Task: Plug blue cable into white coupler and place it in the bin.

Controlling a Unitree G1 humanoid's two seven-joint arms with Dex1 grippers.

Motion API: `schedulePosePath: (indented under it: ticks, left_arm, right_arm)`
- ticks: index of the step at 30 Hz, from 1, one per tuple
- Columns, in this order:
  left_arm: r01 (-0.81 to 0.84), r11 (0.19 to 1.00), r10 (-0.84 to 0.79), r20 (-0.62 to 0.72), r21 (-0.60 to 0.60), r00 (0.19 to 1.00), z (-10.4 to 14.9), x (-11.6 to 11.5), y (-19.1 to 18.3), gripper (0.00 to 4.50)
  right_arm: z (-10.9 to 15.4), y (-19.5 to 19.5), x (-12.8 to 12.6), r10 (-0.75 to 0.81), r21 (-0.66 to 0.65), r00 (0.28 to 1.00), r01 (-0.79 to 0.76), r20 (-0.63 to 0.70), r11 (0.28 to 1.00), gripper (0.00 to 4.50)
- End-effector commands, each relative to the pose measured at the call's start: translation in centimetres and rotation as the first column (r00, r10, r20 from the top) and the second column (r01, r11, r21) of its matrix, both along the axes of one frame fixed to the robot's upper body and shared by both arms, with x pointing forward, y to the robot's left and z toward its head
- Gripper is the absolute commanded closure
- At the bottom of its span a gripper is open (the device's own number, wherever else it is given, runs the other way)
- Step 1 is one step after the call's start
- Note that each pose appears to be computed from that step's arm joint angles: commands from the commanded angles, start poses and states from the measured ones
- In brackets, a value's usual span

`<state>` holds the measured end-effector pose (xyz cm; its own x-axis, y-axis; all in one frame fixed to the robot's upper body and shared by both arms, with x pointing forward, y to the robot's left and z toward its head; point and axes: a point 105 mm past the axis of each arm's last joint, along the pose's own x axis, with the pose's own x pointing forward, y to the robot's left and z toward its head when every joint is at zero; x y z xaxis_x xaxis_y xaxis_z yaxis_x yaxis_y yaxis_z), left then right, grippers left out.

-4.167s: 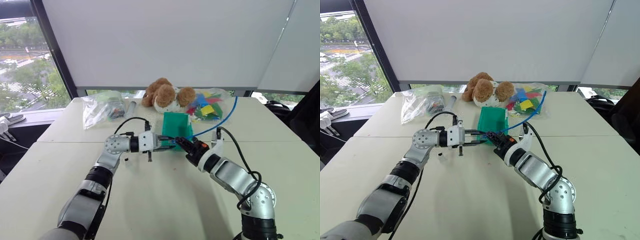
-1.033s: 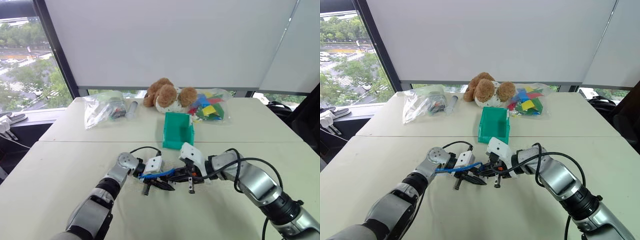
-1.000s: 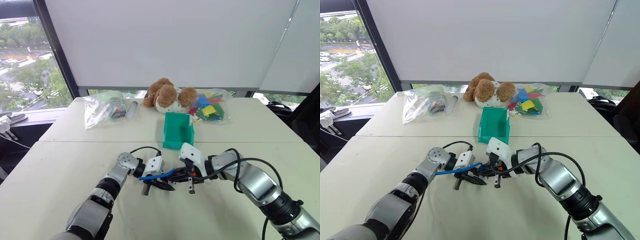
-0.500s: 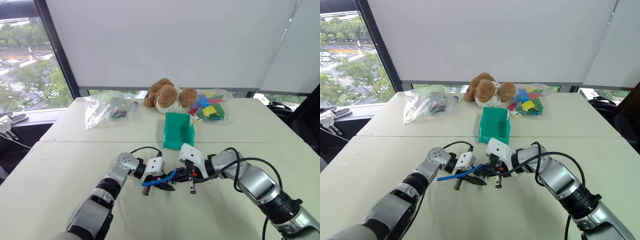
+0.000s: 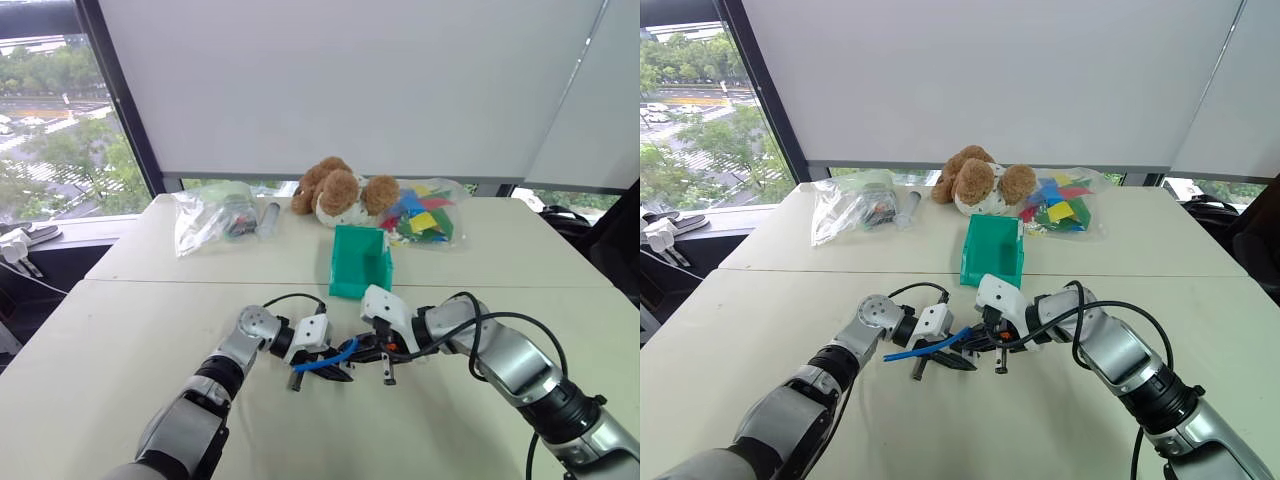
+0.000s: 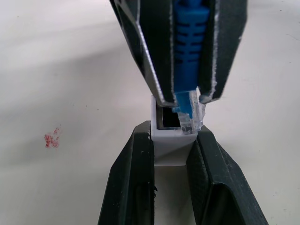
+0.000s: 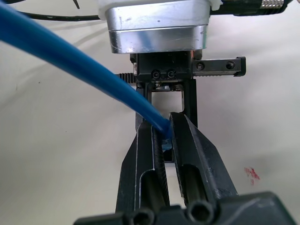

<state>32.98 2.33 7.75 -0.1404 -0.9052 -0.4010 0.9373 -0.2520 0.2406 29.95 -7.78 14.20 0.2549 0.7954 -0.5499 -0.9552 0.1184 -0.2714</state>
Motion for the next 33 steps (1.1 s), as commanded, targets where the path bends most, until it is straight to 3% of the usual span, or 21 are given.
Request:
schedulePosePath:
  ticks: [1,18,33]
  left_arm:
    - [0.009,0.999,-0.009,0.001,0.044,1.000,-0.7,-0.1,0.2,4.15]
    - [0.009,0.999,-0.009,0.006,0.041,1.000,-0.6,0.0,0.0,4.15]
    - [0.012,0.999,-0.013,0.007,0.047,1.000,-0.6,-0.1,-0.2,4.15]
  right_arm:
    - [1.4,-1.0,0.8,-0.046,0.002,0.998,0.046,0.036,0.999,4.50]
    - [0.6,-0.4,0.1,-0.032,-0.002,0.999,0.032,0.016,0.999,4.50]
    - [-4.5,0.1,-0.6,0.017,-0.112,0.997,-0.026,-0.081,0.993,4.50]
